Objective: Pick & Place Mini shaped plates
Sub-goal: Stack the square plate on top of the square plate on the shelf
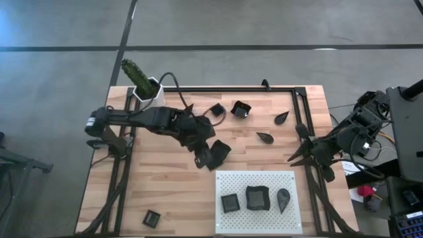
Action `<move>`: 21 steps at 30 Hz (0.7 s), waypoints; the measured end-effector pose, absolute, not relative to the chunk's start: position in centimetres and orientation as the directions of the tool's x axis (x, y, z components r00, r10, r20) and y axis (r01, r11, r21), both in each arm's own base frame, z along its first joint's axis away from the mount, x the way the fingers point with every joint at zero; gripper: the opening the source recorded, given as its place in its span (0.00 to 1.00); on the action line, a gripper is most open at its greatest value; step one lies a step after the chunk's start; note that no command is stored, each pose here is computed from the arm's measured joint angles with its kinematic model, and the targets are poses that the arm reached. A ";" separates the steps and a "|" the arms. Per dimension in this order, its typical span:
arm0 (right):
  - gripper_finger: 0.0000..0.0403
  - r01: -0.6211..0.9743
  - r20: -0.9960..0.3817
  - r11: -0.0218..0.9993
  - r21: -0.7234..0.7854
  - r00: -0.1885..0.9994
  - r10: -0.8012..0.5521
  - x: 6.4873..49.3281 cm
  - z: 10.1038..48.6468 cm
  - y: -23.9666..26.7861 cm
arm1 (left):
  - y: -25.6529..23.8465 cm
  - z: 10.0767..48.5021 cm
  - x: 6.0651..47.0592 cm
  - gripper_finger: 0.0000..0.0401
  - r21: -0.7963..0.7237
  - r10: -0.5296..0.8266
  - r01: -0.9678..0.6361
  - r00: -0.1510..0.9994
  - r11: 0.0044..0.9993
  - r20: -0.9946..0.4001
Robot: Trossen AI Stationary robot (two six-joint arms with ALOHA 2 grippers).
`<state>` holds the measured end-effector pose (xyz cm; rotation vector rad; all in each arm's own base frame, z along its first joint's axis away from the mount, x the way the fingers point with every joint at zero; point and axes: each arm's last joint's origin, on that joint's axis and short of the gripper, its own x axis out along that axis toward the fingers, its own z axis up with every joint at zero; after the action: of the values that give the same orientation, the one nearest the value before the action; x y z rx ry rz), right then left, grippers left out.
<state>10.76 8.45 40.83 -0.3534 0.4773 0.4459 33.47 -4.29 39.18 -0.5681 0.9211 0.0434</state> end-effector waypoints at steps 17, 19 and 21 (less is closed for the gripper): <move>0.20 -0.487 -0.509 0.845 -0.221 0.797 0.326 10.8 40.8 8.5 | -7.8 35.6 38.0 0.00 -0.602 -0.472 -0.075 0.547 0.795 -0.691; 0.19 -0.492 -0.510 0.839 -0.233 0.797 0.325 10.8 40.8 8.5 | -8.3 35.5 38.3 0.00 -0.614 -0.481 -0.064 0.558 0.787 -0.676; 0.18 -0.497 -0.509 0.832 -0.245 0.797 0.325 10.8 40.8 8.5 | -8.8 35.4 38.5 0.00 -0.622 -0.489 -0.057 0.565 0.781 -0.665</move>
<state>10.76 8.45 40.83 -0.3826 0.4705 0.4534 38.52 -8.76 35.42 -0.6459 0.9499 -0.2759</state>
